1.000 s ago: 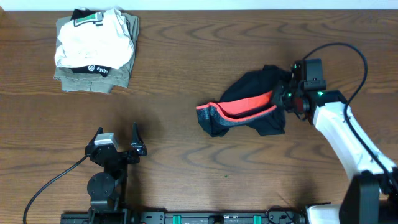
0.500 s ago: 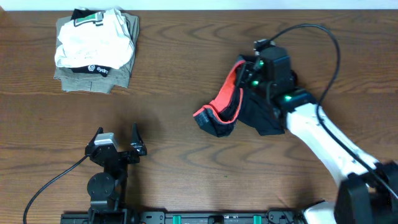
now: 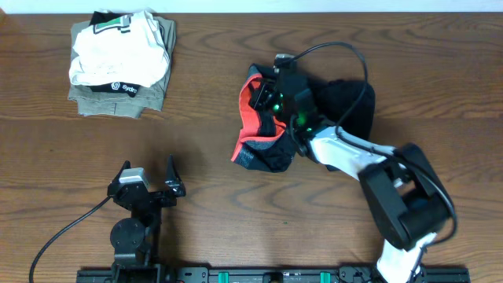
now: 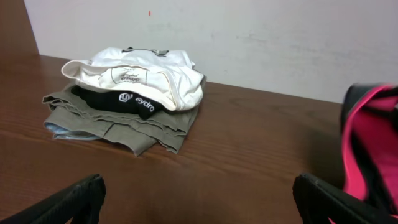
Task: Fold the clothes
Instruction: 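Release the waistband and reposition the right gripper to the garment's right side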
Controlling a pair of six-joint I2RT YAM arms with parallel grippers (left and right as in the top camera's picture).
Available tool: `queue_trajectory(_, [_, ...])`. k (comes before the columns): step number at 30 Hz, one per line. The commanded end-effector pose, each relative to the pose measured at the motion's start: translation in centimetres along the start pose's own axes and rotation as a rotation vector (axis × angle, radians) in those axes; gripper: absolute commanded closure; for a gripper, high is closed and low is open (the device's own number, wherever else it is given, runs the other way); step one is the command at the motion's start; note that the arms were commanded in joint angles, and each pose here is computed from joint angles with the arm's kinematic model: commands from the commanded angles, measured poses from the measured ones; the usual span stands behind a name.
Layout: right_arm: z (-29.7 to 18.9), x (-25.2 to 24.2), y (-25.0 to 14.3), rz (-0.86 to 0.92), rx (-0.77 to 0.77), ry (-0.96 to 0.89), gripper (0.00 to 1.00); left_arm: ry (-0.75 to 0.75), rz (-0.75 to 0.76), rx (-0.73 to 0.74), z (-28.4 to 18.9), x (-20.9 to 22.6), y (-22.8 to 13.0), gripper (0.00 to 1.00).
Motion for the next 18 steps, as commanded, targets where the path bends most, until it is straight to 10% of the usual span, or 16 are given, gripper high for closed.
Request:
queue_trajectory(1, [1.6,0.0,-1.0,0.037,0.033,0.017,0.99,0.034,0.019,0.043,0.1,0.8,-1.5,0.02])
queue_trajectory(10, [3.1,6.4,-0.7,-0.064,0.035,0.146,0.93,0.034,0.019,0.043,0.1,0.8,-1.5,0.02])
queue_trajectory(13, [3.3,7.5,0.1,-0.117,0.026,0.136,0.75,0.034,0.019,0.043,0.1,0.8,-1.5,0.02])
queue_trajectory(15, [3.5,7.7,0.6,-0.181,0.041,0.12,0.35,0.034,0.019,0.043,0.1,0.8,-1.5,0.02])
queue_trajectory(18, [3.5,7.2,1.5,-0.264,0.103,0.082,0.09,0.034,0.019,0.043,0.1,0.8,-1.5,0.02])
Point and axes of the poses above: each gripper's point midway between its finger pads, its own z axis out along the fingers, its own x axis along the line the jaws close on, y = z × x, the point moved 2 cm from there along -z, back along the fingers, and after that the axes turned 5 degrees about -z, right-handed, at the moved point
